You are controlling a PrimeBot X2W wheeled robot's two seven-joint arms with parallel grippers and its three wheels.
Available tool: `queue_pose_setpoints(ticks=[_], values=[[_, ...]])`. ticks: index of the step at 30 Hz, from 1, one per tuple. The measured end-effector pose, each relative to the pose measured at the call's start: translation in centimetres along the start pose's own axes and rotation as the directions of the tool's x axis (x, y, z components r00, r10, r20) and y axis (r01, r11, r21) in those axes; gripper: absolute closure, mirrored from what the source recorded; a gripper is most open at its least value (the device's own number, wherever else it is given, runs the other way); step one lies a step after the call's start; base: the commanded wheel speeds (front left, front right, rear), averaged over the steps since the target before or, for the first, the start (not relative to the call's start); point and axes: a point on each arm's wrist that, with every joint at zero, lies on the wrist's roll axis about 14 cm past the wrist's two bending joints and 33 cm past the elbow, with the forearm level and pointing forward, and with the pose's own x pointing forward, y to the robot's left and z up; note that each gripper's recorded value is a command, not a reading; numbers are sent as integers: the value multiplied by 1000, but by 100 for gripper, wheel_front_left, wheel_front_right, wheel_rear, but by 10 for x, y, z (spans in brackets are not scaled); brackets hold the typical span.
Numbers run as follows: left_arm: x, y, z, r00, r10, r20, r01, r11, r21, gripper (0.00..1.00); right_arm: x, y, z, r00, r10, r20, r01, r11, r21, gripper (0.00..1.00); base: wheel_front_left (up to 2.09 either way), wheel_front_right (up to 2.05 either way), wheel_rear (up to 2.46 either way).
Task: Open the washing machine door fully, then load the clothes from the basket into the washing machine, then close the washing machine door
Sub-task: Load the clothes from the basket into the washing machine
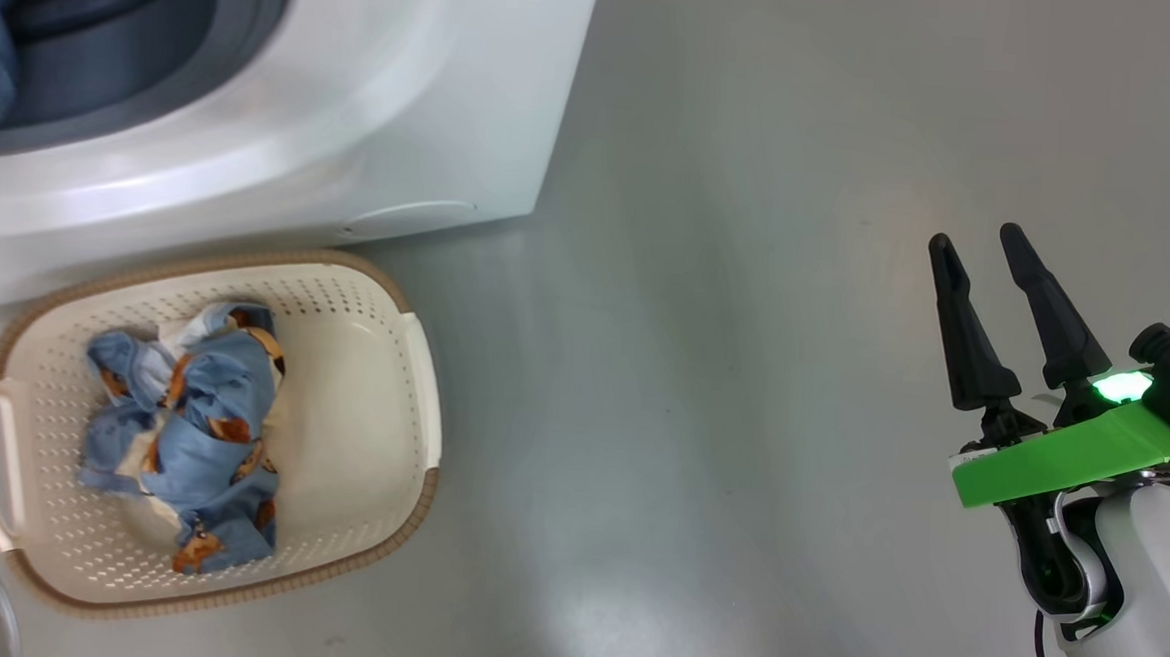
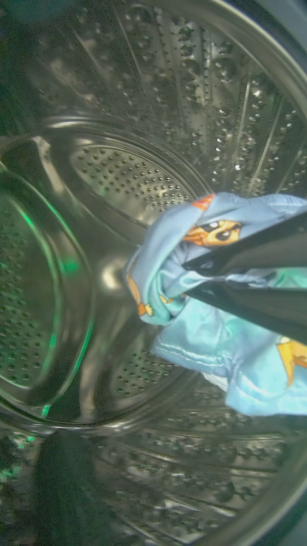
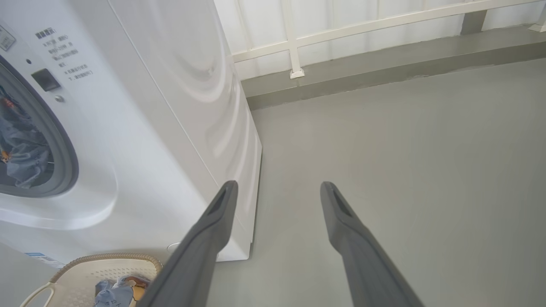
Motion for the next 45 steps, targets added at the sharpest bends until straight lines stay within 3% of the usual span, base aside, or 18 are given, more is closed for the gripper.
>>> queue_pose_setpoints(ticks=[4, 5, 6, 10, 26, 45], values=[[9, -9, 21, 995, -13, 97, 12, 1000, 11, 100, 0, -6, -5, 1000, -15, -13, 15, 1000, -4, 0, 0, 0, 0], [9, -10, 16, 996, -16, 86, 15, 1000, 9, 56, -1, -6, -5, 1000, -17, -15, 17, 1000, -4, 0, 0, 0, 0], [7, -12, 8, 997, -21, 68, 20, 1000, 10, 0, -1, -7, -5, 1000, -19, -15, 19, 1000, -4, 0, 0, 0, 0], [-6, -12, -20, 1000, -25, -6, 26, 1000, 16, 0, -1, -5, -4, 1000, -15, -12, 15, 1000, -2, 0, 0, 0, 0], [-32, -5, -34, 996, -15, -83, 16, 1000, 9, 0, 0, 7, 11, 999, 24, 24, -23, 1000, -7, 0, 0, 0, 0], [-124, 13, -44, 990, 0, -138, 1, 1000, 6, 0, -12, 23, 38, 994, 80, 78, -77, 996, -36, 0, 0, 0, 0]])
